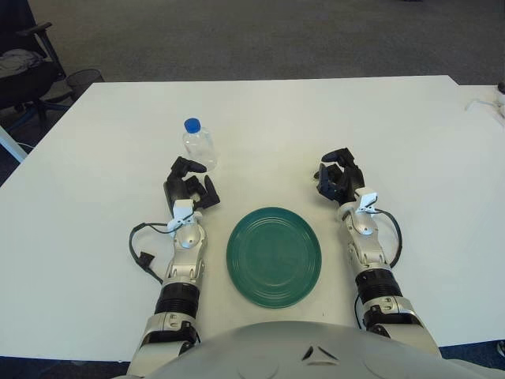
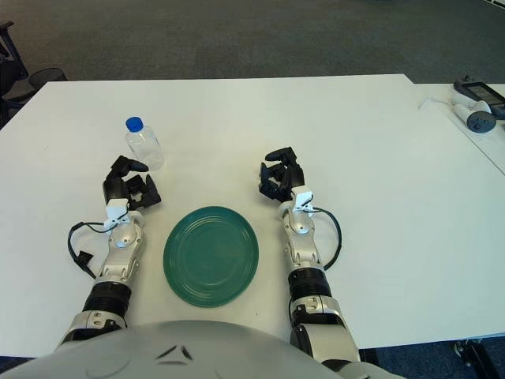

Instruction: Put the bottle into the plate.

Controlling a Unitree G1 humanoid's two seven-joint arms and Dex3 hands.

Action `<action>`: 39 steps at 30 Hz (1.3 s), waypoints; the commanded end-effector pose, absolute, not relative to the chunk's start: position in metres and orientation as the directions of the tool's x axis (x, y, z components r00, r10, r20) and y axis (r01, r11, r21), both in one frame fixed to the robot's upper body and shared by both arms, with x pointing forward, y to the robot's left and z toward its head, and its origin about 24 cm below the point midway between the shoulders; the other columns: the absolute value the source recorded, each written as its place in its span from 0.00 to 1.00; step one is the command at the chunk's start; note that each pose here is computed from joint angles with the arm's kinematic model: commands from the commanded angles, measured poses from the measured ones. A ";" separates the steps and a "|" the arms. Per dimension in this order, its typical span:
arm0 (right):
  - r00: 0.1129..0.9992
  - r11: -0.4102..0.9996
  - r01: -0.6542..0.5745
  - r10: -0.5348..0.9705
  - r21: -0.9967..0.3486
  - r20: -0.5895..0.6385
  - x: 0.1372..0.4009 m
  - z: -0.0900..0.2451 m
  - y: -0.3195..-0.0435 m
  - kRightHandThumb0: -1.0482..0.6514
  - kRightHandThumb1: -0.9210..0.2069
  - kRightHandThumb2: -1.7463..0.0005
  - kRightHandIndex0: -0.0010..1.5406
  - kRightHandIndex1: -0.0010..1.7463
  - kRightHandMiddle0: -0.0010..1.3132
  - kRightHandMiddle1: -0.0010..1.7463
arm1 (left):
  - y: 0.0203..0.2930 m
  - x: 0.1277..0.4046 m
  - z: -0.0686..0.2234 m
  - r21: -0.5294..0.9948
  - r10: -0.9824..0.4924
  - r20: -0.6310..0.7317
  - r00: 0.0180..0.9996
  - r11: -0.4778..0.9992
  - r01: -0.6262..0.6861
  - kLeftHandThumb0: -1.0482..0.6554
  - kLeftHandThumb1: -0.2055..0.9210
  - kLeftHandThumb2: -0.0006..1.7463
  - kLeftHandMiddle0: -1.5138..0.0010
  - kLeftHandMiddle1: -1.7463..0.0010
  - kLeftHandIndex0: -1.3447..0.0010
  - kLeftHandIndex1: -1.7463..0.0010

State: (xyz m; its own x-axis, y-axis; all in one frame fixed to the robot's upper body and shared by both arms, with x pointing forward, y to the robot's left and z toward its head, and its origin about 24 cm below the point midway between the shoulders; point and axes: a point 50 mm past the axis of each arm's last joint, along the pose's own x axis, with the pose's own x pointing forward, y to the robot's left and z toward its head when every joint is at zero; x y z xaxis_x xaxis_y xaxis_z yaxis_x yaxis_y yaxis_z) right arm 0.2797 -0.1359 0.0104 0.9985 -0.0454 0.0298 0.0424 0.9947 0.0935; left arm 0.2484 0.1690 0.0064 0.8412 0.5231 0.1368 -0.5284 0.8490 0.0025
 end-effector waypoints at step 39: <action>0.998 0.993 0.044 -0.038 0.105 -0.057 0.272 -0.006 -0.136 0.61 0.34 0.42 0.31 0.94 0.20 1.00 | 0.177 0.254 0.001 -0.047 0.603 0.141 0.785 0.796 -0.603 0.34 0.50 0.72 0.35 0.00 0.57 0.00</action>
